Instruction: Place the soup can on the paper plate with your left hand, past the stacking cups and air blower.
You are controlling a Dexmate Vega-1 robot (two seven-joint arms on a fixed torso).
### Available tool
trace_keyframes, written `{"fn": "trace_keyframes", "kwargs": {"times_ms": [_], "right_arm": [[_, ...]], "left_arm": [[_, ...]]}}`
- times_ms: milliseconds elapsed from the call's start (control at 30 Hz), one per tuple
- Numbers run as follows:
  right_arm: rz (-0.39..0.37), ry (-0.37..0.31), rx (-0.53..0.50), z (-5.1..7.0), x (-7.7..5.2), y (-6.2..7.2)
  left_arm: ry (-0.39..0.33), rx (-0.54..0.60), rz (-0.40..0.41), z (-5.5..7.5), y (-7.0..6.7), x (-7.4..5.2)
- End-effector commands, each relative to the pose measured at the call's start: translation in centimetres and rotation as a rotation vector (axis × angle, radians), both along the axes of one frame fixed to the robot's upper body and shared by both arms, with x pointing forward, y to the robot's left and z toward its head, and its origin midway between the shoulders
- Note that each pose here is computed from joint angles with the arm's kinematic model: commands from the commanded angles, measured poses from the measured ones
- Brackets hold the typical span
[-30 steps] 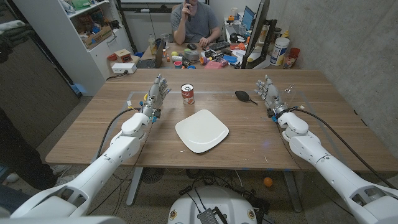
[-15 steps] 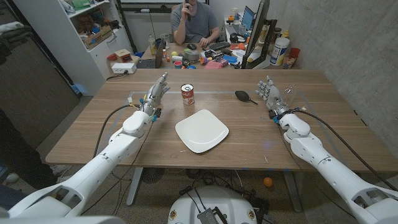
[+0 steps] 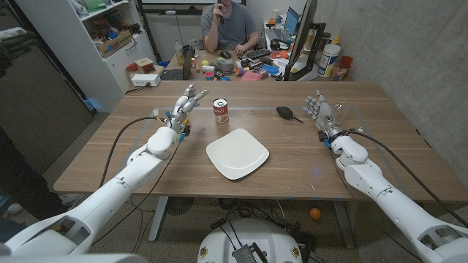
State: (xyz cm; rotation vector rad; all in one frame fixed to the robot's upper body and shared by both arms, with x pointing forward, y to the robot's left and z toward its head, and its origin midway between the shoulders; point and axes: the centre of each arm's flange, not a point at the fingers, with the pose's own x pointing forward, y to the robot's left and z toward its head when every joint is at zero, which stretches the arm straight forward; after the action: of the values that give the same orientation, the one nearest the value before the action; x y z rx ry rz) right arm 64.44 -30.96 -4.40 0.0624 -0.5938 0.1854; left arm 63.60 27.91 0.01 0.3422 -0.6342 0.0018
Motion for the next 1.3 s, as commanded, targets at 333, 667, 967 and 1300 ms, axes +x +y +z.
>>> {"fn": "trace_keyframes", "kwargs": {"times_ms": [333, 667, 967, 1300], "right_arm": [[-0.020, -0.005, 0.027, -1.0, -0.8, -1.3], [-0.019, -0.007, 0.032, -1.3, -0.7, -1.7], [-0.015, -0.009, 0.032, -1.3, -0.5, -1.9], [-0.020, -0.011, 0.046, -1.7, -0.3, -2.5]], "left_arm": [[-0.068, 0.191, 0.225, 2.9, -1.0, -0.4], [-0.049, 0.294, 0.236, 3.4, -2.2, 0.2], [-0.050, 0.355, 0.219, 3.9, -3.9, 0.8], [-0.029, 0.423, 0.200, 4.1, -5.7, 1.7]]}}
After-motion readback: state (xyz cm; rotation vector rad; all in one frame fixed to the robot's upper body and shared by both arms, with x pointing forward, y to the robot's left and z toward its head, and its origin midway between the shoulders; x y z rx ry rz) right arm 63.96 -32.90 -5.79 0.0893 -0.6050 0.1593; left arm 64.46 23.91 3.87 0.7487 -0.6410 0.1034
